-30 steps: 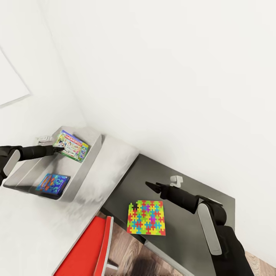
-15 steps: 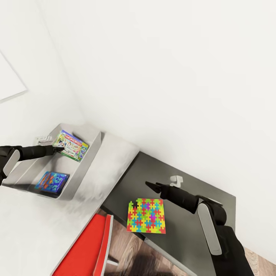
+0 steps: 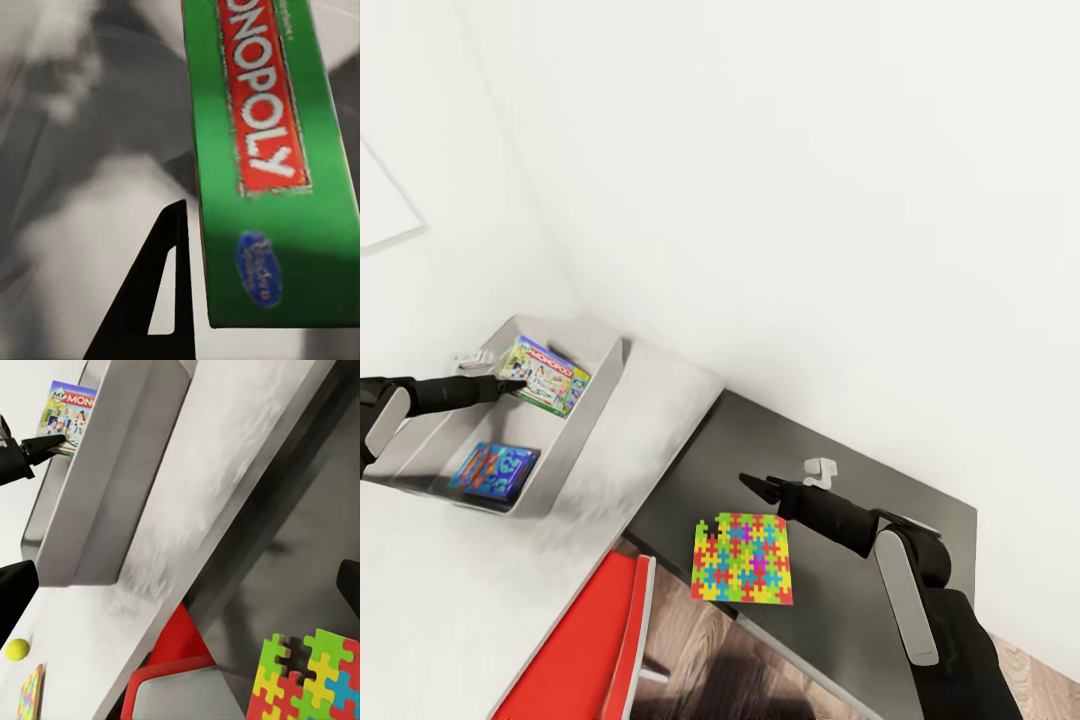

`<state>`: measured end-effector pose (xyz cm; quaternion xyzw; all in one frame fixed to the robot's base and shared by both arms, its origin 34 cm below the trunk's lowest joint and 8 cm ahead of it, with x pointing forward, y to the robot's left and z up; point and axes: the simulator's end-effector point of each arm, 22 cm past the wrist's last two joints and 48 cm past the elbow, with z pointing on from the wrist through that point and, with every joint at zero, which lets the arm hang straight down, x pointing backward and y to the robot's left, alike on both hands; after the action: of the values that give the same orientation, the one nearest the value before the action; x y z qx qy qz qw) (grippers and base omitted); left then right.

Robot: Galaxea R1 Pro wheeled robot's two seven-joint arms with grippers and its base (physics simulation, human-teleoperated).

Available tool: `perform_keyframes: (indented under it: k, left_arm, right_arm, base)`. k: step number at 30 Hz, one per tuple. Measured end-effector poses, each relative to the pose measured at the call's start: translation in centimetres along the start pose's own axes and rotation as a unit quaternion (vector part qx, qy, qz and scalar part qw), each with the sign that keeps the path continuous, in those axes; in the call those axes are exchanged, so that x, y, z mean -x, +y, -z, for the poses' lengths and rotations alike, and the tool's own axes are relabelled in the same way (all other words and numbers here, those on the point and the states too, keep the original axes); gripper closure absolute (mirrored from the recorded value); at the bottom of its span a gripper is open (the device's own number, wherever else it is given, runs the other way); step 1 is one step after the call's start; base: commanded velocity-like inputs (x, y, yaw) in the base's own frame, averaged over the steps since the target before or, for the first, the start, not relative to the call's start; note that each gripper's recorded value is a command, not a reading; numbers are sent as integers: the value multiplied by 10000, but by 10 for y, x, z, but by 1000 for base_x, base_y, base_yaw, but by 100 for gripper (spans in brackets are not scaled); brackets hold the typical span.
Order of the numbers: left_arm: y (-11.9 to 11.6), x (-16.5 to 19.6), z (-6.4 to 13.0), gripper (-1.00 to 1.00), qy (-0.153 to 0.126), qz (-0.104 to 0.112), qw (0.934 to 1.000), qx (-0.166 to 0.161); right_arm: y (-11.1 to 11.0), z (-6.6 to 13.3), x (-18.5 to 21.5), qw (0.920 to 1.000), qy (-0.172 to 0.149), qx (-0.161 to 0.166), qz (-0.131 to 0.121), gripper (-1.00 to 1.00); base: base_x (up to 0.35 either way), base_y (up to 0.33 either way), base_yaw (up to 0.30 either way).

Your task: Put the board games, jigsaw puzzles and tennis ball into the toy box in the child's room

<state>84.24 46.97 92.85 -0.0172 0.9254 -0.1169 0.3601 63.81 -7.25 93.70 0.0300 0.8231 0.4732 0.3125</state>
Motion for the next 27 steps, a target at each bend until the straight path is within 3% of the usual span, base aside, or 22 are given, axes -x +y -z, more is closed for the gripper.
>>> perform_keyframes:
  k: [22,23,27]
  left_arm:
    - [-2,3,-3,100,-87,-47,9999,-17]
    - [-2,3,-3,-100,-87,-47,9999,-16]
    - [5,-6,-6,-100,5,-116,9999,95]
  right_arm:
    - [-1,-1,-1,10000,10,6,-3,-100]
    - [0,-1,-1,10000,11,7,-3,-100]
    - [-1,-1,-1,10000,14,2,-8,-100]
  base:
    - [0,0,0]
    - [0,0,0]
    - [0,0,0]
